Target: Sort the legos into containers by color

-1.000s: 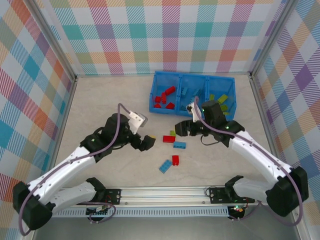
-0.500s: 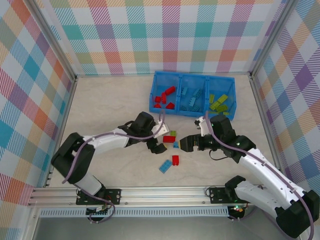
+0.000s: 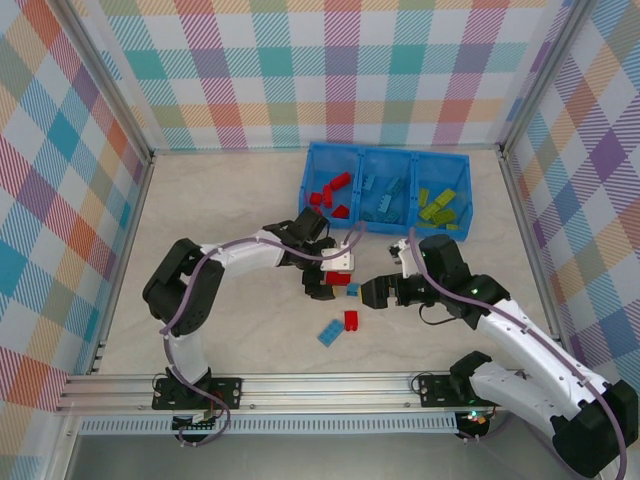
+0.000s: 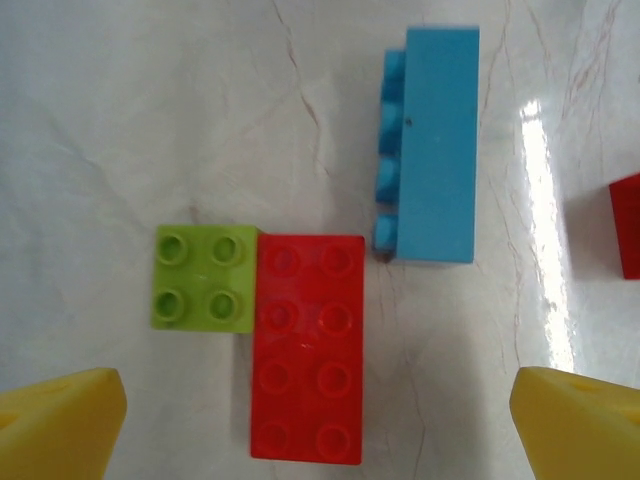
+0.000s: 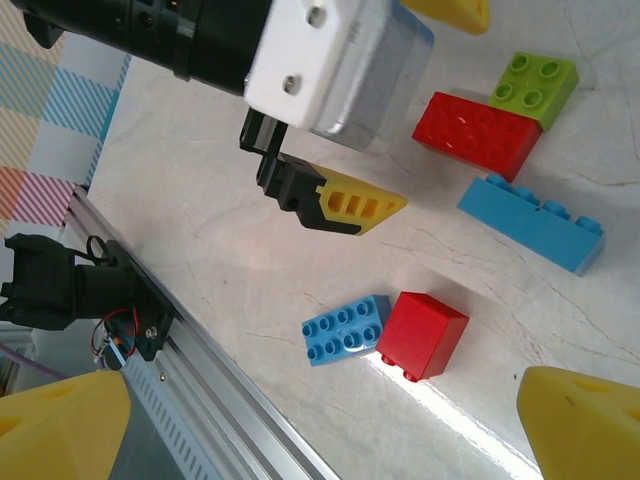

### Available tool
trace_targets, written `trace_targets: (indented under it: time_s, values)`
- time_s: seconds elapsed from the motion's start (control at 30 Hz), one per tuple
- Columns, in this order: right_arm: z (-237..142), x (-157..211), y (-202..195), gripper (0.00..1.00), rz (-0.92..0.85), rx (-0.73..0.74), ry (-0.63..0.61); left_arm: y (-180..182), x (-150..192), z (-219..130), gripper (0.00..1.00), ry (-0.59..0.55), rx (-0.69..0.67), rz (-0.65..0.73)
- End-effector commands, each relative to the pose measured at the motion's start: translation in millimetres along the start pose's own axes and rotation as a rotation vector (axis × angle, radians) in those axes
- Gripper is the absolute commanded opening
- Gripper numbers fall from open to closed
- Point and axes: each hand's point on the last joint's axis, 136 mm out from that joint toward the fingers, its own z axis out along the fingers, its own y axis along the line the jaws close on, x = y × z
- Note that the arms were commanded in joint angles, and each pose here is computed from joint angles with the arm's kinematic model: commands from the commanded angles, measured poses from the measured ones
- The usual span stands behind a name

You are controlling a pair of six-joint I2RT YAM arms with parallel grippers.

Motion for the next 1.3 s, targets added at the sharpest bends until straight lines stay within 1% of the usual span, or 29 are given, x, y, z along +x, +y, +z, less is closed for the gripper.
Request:
trace_targets:
  time_s: [0.0,0.07,0.13,0.2,0.27,0.33,0.37,0.43,0.47,0.53,0.57,0.7,0.77,0.9,0.97,1.0,1.2,1.27]
  values:
    - [0,-5,0,1.00,-0.043,0.005,-0.018,-11,12,6,0.94,0.072,0.075,-0.003]
    - [0,-7,0,1.00,-0.051,0.009,-0.020,-9,16,10,0.90,0.101,0.077,-0.011]
    - [1,-9,0,1.00,-0.056,0.012,-0.022,-8,20,13,0.88,0.127,0.079,-0.014]
    - [2,-11,-1,1.00,-0.060,0.015,-0.023,-10,20,16,0.81,0.127,0.086,-0.015]
    - [3,-11,-2,1.00,-0.060,0.021,-0.025,-12,20,19,0.76,0.125,0.095,-0.023]
    - [4,-12,-3,1.00,-0.059,0.025,-0.025,-12,21,21,0.62,0.127,0.099,-0.024]
    - [4,-12,-4,1.00,-0.059,0.028,-0.025,-13,22,22,0.56,0.130,0.101,-0.024]
    - [4,-11,-5,1.00,-0.057,0.032,-0.023,-13,23,23,0.55,0.136,0.097,-0.022]
    - [4,-10,-5,1.00,-0.057,0.031,-0.023,-13,23,23,0.52,0.137,0.096,-0.019]
    - [4,-10,-6,1.00,-0.055,0.035,-0.025,-13,22,22,0.42,0.136,0.092,-0.012]
    - [4,-10,-6,1.00,-0.055,0.036,-0.027,-12,19,21,0.39,0.131,0.085,-0.007]
    - [3,-10,-6,1.00,-0.054,0.037,-0.031,-11,12,14,0.40,0.111,0.055,0.012]
    - [1,-10,-6,1.00,-0.052,0.040,-0.034,-12,3,6,0.40,0.077,0.029,0.022]
    - [-3,-9,-4,1.00,-0.052,0.038,-0.046,-3,-15,-20,0.40,-0.011,-0.086,-0.009]
    - [-6,-11,-3,1.00,-0.054,0.041,-0.065,10,-22,-36,0.39,-0.047,-0.163,-0.067]
    - [-9,-12,-3,1.00,-0.056,0.047,-0.081,25,-30,-45,0.39,-0.083,-0.227,-0.102]
    - [-18,-17,-3,1.00,-0.052,0.063,-0.142,84,-41,-84,0.38,-0.148,-0.441,-0.326]
    - [-19,-16,-3,1.00,-0.047,0.062,-0.148,100,-45,-92,0.38,-0.170,-0.483,-0.371]
